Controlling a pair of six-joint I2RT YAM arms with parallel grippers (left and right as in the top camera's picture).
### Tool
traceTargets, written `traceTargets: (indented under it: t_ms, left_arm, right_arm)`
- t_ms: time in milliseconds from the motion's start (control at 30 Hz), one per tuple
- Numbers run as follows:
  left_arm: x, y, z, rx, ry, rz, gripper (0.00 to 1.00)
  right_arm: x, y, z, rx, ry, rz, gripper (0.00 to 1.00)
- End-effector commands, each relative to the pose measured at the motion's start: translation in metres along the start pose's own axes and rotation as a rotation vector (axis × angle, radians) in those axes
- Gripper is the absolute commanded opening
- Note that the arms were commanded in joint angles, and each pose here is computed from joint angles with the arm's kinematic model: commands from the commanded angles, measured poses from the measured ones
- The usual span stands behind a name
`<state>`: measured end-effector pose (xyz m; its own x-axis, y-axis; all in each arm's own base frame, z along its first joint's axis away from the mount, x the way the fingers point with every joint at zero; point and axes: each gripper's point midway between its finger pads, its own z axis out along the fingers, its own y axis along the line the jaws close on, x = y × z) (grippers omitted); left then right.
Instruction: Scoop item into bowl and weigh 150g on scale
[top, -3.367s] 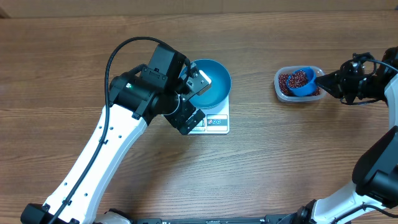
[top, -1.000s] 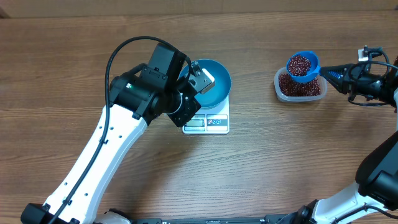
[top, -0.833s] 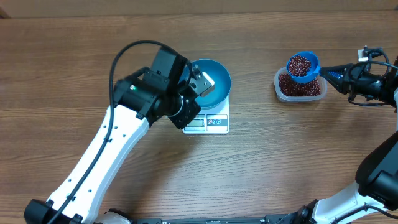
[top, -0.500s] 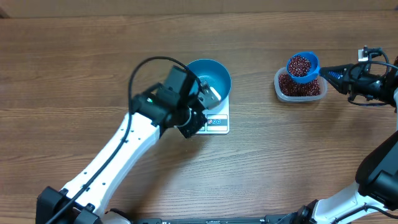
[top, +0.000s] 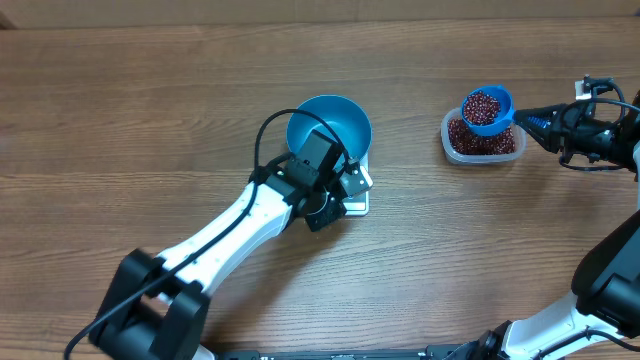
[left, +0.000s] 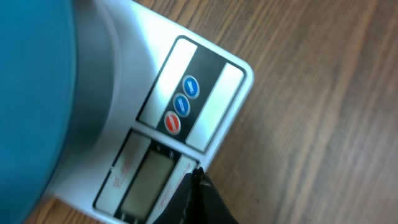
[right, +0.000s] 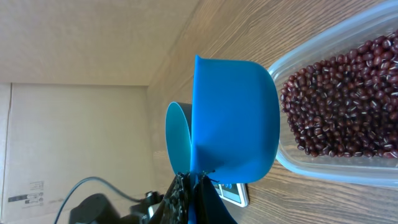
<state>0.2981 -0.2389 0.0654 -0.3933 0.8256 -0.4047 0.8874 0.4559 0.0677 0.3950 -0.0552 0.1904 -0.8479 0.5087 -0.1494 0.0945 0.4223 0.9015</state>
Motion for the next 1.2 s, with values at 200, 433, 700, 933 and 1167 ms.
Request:
traceTargets:
  t_ms: [200,433,700,933,1167]
  left_arm:
    - [-0.006,0.007,0.026,-0.020,-0.020,0.024,0.04]
    - [0.001,0.004,0.053,0.010,0.007,0.000,0.04]
    - [0.000,0.006,0.058,0.003,0.005,0.002,0.04]
    - [0.000,0.006,0.058,0.003,0.002,-0.017,0.04]
    - [-0.002,0.007,0.058,-0.002,-0.006,-0.024,0.04]
  right_arm:
    - [0.000,0.002,0.001,-0.025,0.003,-0.003,0.04]
    - [0.000,0.002,0.001,-0.025,0.003,-0.003,0.04]
    - [0.000,0.002,0.001,-0.025,0.003,-0.003,0.04]
    - [0.000,0.002,0.001,-0.025,0.003,0.000,0.04]
    - [0.000,0.002,0.001,-0.025,0.003,0.000,0.04]
